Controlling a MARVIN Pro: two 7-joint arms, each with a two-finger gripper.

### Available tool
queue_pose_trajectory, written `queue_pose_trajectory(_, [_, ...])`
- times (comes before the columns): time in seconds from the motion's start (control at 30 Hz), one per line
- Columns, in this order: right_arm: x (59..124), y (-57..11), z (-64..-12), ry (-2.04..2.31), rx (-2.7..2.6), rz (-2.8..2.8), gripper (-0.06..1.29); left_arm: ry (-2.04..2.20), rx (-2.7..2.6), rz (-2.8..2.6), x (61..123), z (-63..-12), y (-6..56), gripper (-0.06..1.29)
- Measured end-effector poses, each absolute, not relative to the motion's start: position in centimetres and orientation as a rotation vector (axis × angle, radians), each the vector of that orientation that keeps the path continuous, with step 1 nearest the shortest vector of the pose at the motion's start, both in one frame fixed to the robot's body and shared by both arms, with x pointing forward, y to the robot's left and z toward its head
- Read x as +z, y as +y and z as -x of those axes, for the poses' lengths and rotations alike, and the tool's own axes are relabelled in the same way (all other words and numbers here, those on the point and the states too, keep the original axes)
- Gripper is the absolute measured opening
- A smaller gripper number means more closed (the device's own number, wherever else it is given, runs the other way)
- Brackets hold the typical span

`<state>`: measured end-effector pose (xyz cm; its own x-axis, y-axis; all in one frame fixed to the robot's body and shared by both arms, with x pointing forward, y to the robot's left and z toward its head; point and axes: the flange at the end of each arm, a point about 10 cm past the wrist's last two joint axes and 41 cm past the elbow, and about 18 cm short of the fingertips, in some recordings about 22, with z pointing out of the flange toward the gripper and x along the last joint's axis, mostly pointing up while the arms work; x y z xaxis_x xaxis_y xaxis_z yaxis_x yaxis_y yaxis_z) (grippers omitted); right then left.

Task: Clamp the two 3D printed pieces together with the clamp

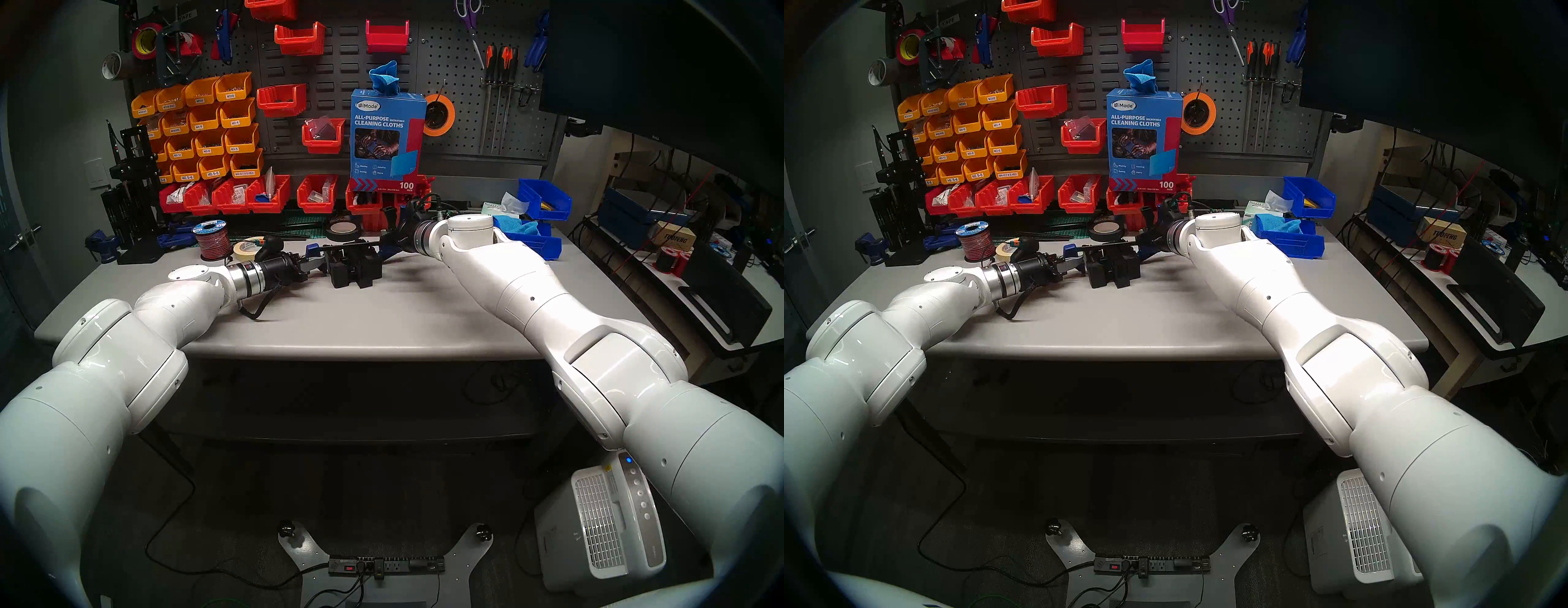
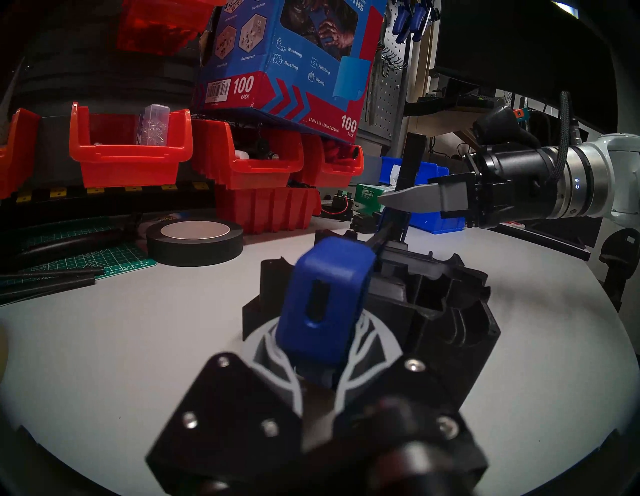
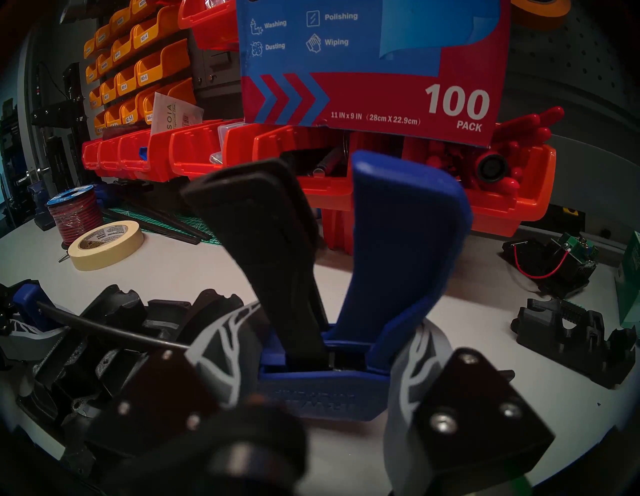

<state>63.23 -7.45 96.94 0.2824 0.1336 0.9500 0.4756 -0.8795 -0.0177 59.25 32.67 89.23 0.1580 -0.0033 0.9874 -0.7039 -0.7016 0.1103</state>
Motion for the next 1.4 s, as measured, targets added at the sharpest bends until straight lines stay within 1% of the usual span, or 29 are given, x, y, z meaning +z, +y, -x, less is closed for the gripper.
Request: queue_pose_trajectory(1.4, [97.1,-5.6,-63.0,-0.547,-1.678,2.293,0.48,-0.614,1.609,-1.899,89.0,-59.5,32.9,0.08])
